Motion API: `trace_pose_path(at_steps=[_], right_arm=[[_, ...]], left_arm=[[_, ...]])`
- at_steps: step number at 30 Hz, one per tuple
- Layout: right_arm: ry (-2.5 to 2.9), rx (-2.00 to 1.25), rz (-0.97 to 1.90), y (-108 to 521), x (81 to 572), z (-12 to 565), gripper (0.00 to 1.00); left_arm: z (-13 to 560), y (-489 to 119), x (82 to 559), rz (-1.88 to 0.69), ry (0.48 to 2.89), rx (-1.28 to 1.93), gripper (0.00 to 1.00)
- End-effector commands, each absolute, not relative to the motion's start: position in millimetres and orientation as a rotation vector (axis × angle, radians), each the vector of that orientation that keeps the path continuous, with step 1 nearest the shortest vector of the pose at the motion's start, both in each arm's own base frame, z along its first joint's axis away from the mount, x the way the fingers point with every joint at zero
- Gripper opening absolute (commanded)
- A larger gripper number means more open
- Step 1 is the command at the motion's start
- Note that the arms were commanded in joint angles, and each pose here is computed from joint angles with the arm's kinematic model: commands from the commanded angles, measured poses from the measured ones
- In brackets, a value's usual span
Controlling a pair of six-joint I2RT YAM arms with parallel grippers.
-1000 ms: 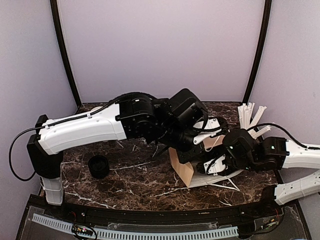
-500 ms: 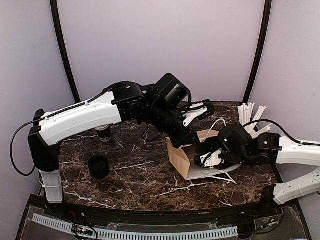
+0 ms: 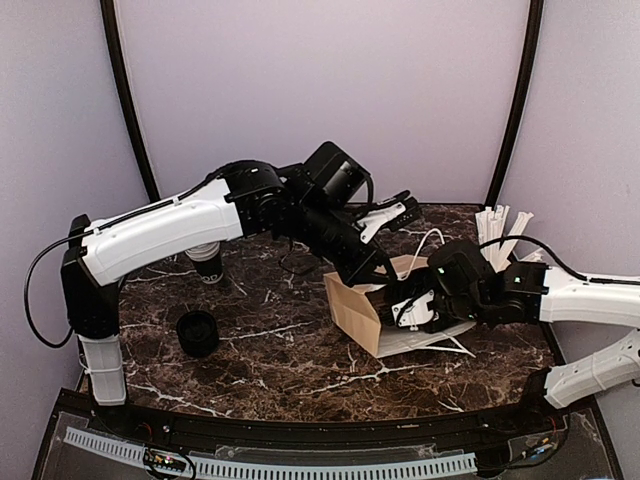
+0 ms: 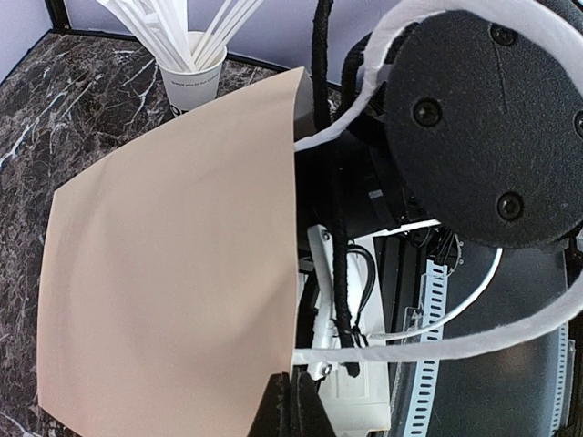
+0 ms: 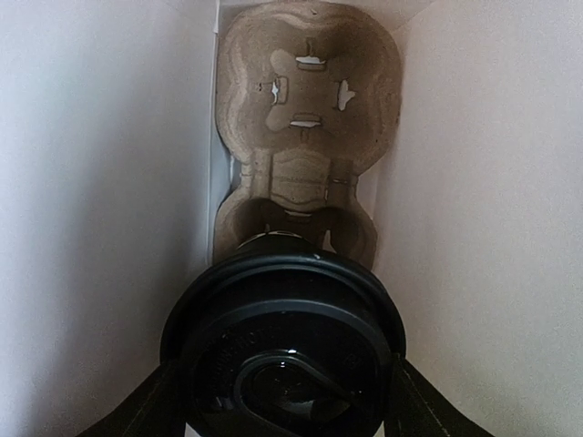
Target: Pack the takeout coffee
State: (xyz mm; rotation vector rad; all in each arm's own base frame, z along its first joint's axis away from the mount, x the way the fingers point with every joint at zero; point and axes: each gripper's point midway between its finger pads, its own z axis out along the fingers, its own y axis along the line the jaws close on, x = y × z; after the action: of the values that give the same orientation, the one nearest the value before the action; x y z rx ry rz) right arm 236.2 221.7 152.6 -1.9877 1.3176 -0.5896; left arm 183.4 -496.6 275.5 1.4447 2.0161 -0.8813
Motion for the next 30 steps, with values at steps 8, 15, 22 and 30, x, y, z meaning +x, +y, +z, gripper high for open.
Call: trace_pose_path(at_steps=[8,15,22,30], right_arm=[[1.266,-1.986,-0.576,238.9,234.5,177.4,0.35],[1.274,-2.009,-0.599,239.0,235.3,169.9,0.35],[1.298,-1.988,-0.610,237.2,247.5,164.3,0.35],[1.278,-1.986,-0.578,244.7,252.2,160.4,0.35]], left_arm=[[294.7,-491.2,191.1,-0.904,2.047,1.355,0.00],[295.6,-492.8,187.0,-0.940,2.054,1.358,0.00],[295.5,-491.8,183.7,-0.978,2.062,1.370,0.00],[297.3,-493.7,182.6,-1.034,2.052,1.377,0.00]])
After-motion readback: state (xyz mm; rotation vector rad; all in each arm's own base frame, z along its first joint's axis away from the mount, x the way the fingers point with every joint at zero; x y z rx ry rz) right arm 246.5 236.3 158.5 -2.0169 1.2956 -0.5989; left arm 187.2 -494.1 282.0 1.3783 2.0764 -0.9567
